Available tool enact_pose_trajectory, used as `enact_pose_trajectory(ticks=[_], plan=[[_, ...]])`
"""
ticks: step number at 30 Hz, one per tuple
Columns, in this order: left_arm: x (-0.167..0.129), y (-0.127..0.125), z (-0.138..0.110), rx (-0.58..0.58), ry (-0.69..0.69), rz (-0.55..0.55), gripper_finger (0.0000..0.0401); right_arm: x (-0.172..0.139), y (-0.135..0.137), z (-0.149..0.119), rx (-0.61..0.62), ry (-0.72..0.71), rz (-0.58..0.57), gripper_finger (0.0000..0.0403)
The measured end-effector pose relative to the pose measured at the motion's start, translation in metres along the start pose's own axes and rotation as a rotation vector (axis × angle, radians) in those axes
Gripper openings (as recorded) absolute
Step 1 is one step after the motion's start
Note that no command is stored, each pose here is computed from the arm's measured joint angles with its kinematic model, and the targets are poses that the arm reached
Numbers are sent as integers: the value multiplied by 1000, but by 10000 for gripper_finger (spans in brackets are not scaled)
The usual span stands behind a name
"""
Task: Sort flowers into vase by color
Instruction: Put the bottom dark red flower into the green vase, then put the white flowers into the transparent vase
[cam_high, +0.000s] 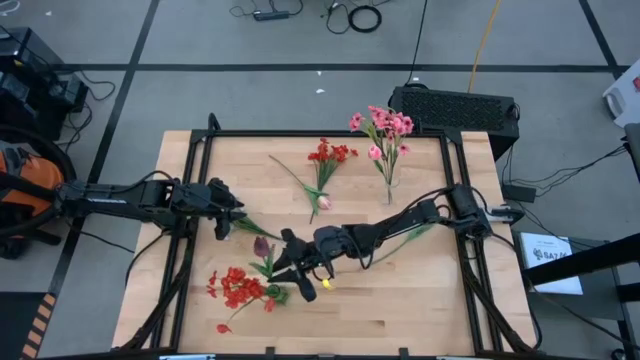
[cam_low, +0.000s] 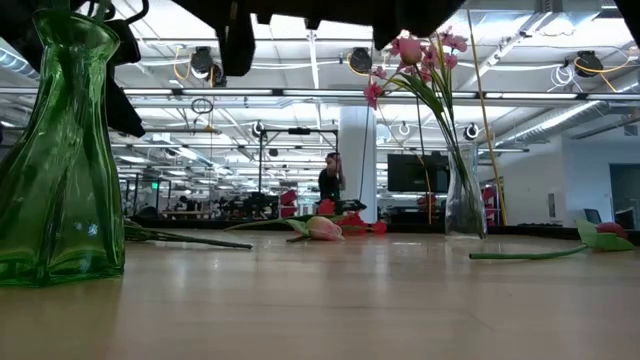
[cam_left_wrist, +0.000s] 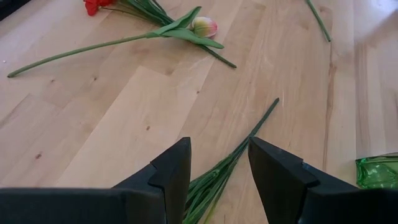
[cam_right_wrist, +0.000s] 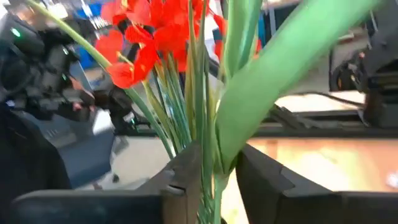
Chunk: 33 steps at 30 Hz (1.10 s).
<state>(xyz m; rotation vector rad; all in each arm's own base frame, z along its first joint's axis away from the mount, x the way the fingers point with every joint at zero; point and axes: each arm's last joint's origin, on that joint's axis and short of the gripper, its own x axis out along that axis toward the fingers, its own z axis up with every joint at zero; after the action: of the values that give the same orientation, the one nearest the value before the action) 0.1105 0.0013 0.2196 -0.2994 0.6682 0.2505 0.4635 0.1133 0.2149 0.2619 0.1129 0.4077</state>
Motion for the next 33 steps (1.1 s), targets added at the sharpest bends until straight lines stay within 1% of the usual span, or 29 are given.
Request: enact_pose_trajectory(ticks=[4,8,12,16,18,20,23,25,27,28,29,30,33], plan=[[0,0,0,0,0,1,168,-10,-2,12,-20,91,-37,110],[0,0,0,0,-1,4,168,-24,-1,25,-21,182,-72,124],[0,0,0,0,-1,5,168,-41,1,39,-13,280,-112,129],[0,0,0,0,-3,5,168,-63,6,55,21,373,-152,130],[0,0,0,-1,-3,6,168,-77,9,62,55,431,-219,130],[0,0,0,-5,-5,9,168,-89,10,67,97,467,-333,130],[0,1,0,-5,-12,28,168,-109,11,69,142,535,-535,130],[0,1,1,-5,-17,41,168,-121,9,69,156,563,-696,130],[0,1,1,-5,-18,43,168,-128,4,66,211,560,-853,127],[0,1,1,-6,-18,43,168,-131,-1,65,254,558,-892,124],[0,1,1,-8,-19,40,168,-132,-8,64,300,567,-902,120],[0,1,1,-11,-19,31,168,-132,-15,62,349,576,-888,116],[0,0,1,-49,-16,22,168,-122,-37,54,449,571,-818,99]])
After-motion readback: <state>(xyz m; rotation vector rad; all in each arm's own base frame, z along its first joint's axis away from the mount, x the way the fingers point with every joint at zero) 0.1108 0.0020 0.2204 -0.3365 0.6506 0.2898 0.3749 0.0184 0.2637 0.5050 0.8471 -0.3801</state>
